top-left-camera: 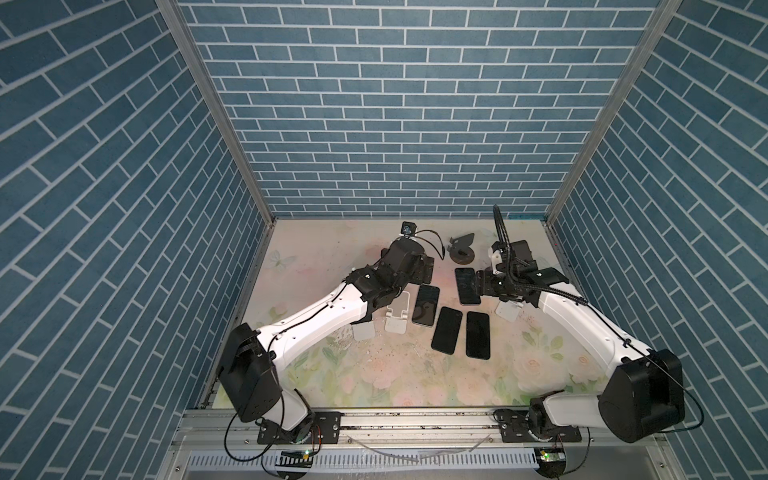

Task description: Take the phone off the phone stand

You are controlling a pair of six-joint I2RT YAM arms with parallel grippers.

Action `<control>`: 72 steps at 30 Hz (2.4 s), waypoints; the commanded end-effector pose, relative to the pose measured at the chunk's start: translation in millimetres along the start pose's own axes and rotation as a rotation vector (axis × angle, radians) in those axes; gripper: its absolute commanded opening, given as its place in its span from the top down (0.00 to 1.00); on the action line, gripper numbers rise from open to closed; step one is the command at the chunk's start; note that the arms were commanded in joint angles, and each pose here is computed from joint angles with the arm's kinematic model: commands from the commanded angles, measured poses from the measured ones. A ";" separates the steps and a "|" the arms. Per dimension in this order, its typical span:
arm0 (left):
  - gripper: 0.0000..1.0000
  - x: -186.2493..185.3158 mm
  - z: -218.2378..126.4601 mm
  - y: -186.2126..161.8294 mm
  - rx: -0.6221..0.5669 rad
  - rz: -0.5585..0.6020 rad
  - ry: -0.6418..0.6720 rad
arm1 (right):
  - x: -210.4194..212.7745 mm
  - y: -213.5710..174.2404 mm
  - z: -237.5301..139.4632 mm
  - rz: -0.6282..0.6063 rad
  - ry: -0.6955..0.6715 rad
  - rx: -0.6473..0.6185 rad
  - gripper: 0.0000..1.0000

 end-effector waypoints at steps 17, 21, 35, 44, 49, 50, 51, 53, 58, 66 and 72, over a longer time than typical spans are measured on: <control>0.00 76.6 -69.6 -17.4 -0.049 -0.019 0.226 | 90.4 19.1 19.5 -0.091 0.085 0.001 0.25; 0.00 88.3 -77.9 -22.3 -0.037 -0.021 0.264 | 111.1 19.8 23.2 -0.131 0.098 0.013 0.24; 0.00 131.5 -103.2 -44.2 -0.046 -0.099 0.331 | 167.2 11.7 42.4 -0.179 0.117 0.046 0.03; 0.00 139.3 -109.8 -53.6 -0.042 -0.109 0.347 | 193.4 5.2 43.7 -0.178 0.120 0.018 0.01; 0.00 142.9 -116.1 -57.5 -0.049 -0.112 0.350 | 204.1 1.9 49.5 -0.170 0.106 0.022 0.01; 0.01 143.8 -117.4 -58.0 -0.052 -0.115 0.352 | 206.1 0.8 51.7 -0.169 0.098 0.027 0.01; 0.00 144.5 -118.6 -59.0 -0.052 -0.114 0.353 | 208.0 0.2 53.3 -0.167 0.090 0.029 0.01; 0.00 145.9 -121.0 -61.1 -0.053 -0.114 0.354 | 211.4 -2.4 57.6 -0.167 0.067 0.034 0.01; 0.00 148.4 -124.9 -64.4 -0.049 -0.111 0.358 | 217.2 -8.9 64.9 -0.162 0.030 0.040 0.02; 0.00 149.1 -126.7 -67.1 -0.047 -0.113 0.350 | 228.6 -14.4 73.1 -0.161 -0.024 0.049 0.02; 0.00 149.5 -127.2 -70.6 -0.048 -0.116 0.341 | 230.7 -15.8 81.5 -0.133 -0.070 0.054 0.03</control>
Point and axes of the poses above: each gripper's point midway between its finger pads, its own z axis out along the fingers, its own x axis along the line the jaws close on, y = z × x, the point moved 7 cm from there along -z, back along the fingers, and after that the axes turned 1 degree about -z, right-handed, at the moved point
